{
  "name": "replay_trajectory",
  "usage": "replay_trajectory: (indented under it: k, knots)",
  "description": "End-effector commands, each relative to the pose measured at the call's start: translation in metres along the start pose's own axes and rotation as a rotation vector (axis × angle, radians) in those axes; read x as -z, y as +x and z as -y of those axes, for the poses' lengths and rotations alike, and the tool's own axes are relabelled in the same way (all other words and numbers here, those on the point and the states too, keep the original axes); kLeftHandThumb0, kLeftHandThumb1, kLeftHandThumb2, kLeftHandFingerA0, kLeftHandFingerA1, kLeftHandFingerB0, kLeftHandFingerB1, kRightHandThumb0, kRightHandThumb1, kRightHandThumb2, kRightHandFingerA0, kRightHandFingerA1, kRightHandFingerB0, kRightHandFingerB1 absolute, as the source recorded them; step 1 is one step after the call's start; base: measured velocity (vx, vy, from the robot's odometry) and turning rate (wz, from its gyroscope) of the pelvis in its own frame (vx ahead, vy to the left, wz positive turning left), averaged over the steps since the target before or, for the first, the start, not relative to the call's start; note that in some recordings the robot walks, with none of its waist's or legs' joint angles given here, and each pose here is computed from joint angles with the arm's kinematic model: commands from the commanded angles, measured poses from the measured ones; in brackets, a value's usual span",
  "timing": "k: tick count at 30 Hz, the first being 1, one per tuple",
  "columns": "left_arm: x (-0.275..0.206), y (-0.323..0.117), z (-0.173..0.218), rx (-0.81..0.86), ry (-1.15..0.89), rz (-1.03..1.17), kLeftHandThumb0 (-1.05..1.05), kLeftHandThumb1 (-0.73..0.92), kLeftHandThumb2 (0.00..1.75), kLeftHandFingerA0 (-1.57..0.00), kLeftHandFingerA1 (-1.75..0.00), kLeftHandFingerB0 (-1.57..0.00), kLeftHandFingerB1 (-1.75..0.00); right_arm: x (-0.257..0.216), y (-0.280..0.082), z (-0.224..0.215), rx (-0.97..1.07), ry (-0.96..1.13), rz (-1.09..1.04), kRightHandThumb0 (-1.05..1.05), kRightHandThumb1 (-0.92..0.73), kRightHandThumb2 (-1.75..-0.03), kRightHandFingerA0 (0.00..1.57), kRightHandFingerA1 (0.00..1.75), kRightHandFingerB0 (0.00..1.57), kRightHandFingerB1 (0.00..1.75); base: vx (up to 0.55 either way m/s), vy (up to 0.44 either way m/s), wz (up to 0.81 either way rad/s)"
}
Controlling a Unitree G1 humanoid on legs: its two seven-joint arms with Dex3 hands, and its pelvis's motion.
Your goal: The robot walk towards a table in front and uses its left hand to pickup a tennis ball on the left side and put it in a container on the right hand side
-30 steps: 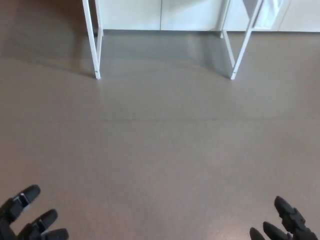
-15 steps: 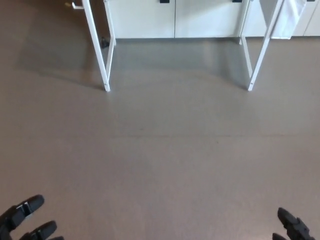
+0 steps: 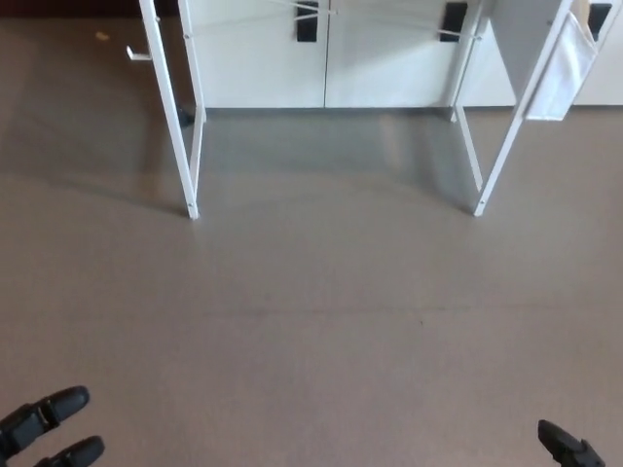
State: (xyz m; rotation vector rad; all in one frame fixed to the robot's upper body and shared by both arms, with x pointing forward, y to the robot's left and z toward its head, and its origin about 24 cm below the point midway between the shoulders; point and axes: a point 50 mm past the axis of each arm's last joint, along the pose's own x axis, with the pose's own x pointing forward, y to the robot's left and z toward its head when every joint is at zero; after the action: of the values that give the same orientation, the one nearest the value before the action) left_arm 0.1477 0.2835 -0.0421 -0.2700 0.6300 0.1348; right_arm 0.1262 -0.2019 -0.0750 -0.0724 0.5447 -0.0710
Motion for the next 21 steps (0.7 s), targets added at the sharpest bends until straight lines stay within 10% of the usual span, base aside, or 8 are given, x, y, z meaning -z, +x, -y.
replay_trajectory:
  k: [1, 8, 10, 11, 12, 18, 19, 21]
  knots:
    - [0.007, -0.005, -0.004, -0.005, 0.017, 0.0, 0.38, 0.34, 0.63, -0.3, -0.65, -0.39, -0.62, 0.008, -0.007, 0.005, 0.038, -0.012, 0.0, -0.42, -0.62, -0.58, 0.0, 0.47, 0.0, 0.32, 0.22, -0.114, 0.05]
    - [0.044, -0.038, -0.016, -0.046, 0.057, -0.091, 0.31, 0.37, 0.51, -0.34, -0.63, -0.39, -0.57, 0.042, -0.044, 0.005, 0.034, -0.021, -0.083, -0.3, -0.57, -0.66, 0.02, 0.42, 0.0, 0.26, 0.26, -0.175, 0.08]
    - [0.042, -0.035, -0.018, -0.037, 0.074, -0.069, 0.21, 0.13, 0.74, -0.29, -0.63, -0.28, -0.6, 0.04, -0.042, 0.004, 0.025, -0.064, -0.06, -0.37, -0.58, -0.63, 0.0, 0.46, 0.01, 0.33, 0.21, -0.132, -0.04]
    - [0.039, -0.032, -0.018, -0.041, 0.077, -0.061, 0.26, 0.31, 0.5, -0.35, -0.64, -0.4, -0.57, 0.035, -0.039, 0.003, 0.022, -0.088, -0.04, -0.44, -0.51, -0.73, 0.0, 0.49, 0.01, 0.36, 0.22, -0.1, -0.06]
    - [0.036, -0.03, -0.016, -0.037, 0.082, -0.053, 0.19, 0.15, 0.75, -0.29, -0.63, -0.28, -0.6, 0.033, -0.035, 0.003, 0.024, -0.085, -0.035, -0.34, -0.56, -0.62, 0.0, 0.51, 0.01, 0.37, 0.18, -0.072, -0.08]
    - [0.016, -0.013, -0.008, -0.027, 0.098, 0.004, 0.22, 0.21, 0.78, -0.28, -0.63, -0.27, -0.6, 0.012, -0.016, 0.001, 0.025, -0.048, -0.004, -0.34, -0.53, -0.77, 0.0, 0.42, 0.0, 0.31, 0.16, 0.055, -0.11]
    - [0.015, -0.013, -0.007, -0.015, 0.118, 0.011, 0.31, 0.37, 0.51, -0.33, -0.63, -0.4, -0.57, 0.01, -0.015, 0.001, 0.019, -0.047, 0.0, -0.3, -0.6, -0.66, 0.03, 0.42, 0.0, 0.27, 0.25, 0.163, -0.25]
    - [0.013, -0.012, -0.005, -0.014, 0.107, 0.014, 0.29, 0.23, 0.82, -0.28, -0.64, -0.27, -0.6, 0.006, -0.011, 0.001, 0.017, -0.036, 0.008, -0.33, -0.59, -0.66, 0.01, 0.43, 0.01, 0.27, 0.37, 0.172, 0.11]
